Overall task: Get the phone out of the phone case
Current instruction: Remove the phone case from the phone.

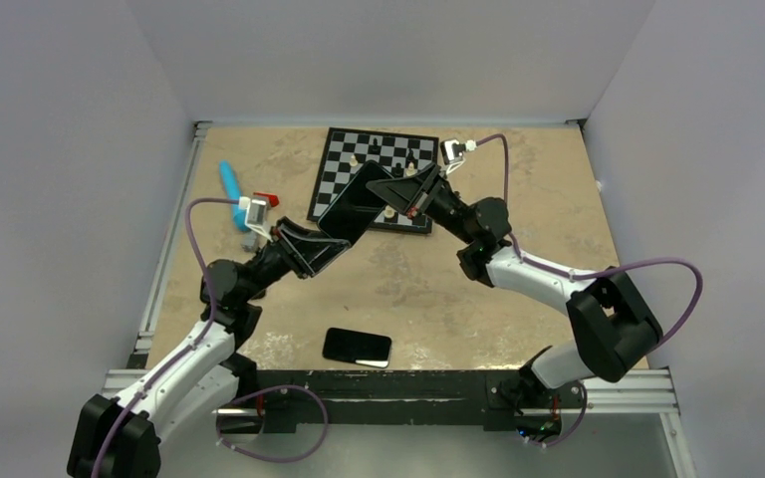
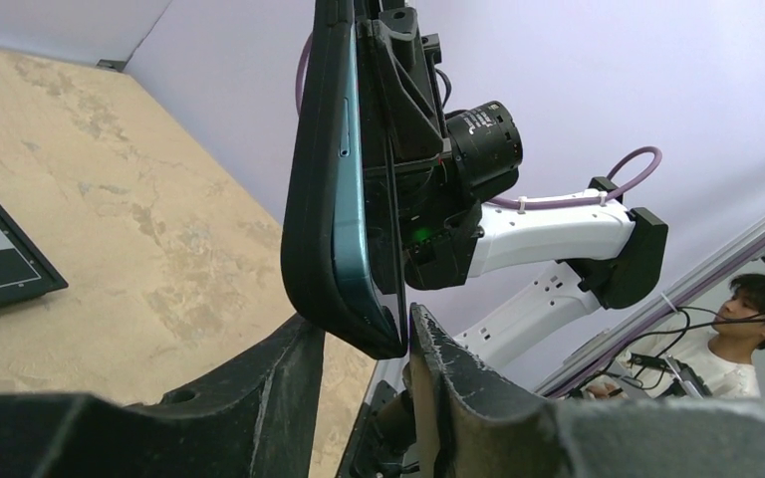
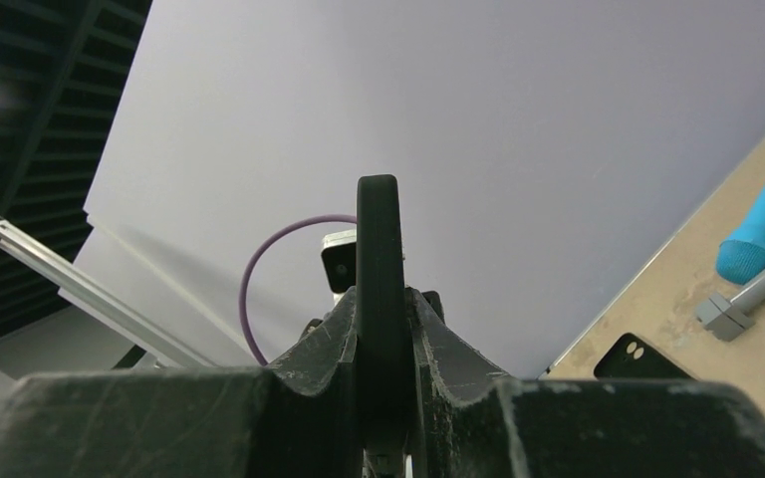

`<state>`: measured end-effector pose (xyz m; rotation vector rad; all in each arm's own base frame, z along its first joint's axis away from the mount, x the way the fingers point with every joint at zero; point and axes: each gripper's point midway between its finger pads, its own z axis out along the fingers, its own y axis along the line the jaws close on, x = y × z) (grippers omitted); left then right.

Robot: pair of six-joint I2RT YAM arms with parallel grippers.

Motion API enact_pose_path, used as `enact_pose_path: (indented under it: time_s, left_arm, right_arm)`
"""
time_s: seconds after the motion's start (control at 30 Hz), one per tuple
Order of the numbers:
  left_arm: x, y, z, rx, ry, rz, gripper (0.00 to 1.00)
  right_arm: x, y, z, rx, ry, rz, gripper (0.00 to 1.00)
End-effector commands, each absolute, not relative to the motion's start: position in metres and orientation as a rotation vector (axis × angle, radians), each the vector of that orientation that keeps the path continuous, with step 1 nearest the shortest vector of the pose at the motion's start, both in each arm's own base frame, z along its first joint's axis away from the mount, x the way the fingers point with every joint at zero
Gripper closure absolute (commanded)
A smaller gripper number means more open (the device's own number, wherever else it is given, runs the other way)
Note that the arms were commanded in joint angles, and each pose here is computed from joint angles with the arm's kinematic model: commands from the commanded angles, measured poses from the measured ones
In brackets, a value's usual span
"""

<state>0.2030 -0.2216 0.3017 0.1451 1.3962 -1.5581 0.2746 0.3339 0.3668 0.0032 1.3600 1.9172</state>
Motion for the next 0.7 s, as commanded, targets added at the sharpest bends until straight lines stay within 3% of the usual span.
enact_pose_path:
  time_s: [0.0,0.17,0.4,0.67]
  left_arm:
    - [0.1962,-0.2237,0.3203,0.204,1.316,-1.577,0.58]
    - [0.1933,-0.227,0.3138,0.224,1.342,-1.591,0.57]
    - [0.1954,-0.2266,0.3155,0.226,1.331,-1.578,0.67]
    - [0.1984,-0.2321,0.3155,0.281,1.326,-1.57,0.93]
  right_arm:
    - [0.2666,0.32,0.4049,0.009,1.191,1.923,1.0]
    - [0.2693,0.3208,0.4076,0.02,1.186,1.925,1.0]
    - [0.2663,0.3222,0.4073,0.011,1.198,1.942,1.0]
    - [0.2619,0.3183,0.4095,0.047,1.195,1.995,1.0]
